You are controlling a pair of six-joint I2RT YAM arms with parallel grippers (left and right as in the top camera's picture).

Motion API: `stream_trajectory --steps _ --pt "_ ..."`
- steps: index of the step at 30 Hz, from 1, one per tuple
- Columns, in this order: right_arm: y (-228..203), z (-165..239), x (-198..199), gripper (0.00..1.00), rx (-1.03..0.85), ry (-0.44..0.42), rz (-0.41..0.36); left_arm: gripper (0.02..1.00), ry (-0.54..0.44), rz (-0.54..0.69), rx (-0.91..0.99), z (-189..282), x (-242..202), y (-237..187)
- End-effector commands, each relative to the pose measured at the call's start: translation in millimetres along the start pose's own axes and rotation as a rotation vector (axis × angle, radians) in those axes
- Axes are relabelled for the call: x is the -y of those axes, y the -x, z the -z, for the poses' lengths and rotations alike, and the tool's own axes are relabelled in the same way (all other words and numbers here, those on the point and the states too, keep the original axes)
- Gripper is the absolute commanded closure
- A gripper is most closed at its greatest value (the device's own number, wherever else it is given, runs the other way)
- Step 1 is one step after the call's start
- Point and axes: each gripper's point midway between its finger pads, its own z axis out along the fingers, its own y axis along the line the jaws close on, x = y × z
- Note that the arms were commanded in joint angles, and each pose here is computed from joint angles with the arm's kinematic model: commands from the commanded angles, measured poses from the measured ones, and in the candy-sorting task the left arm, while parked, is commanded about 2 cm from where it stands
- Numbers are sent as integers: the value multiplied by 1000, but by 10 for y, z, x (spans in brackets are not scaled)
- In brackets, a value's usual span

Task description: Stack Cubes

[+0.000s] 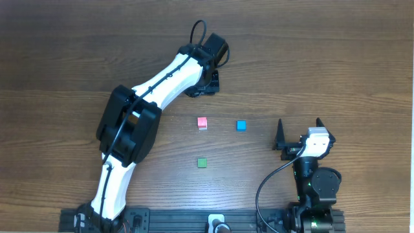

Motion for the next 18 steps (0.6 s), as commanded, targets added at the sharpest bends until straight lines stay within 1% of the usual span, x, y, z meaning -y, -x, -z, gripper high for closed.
stream_trajectory --steps 1,12,18 --pt "-19 -1 11 7 2 -4 1 735 12 -6 10 -38 5 36" --pt "-18 -1 11 9 3 -4 1 776 8 -6 14 -13 16 41" --pt "-19 -1 11 7 2 -4 1 792 -19 -7 43 295 55 52"
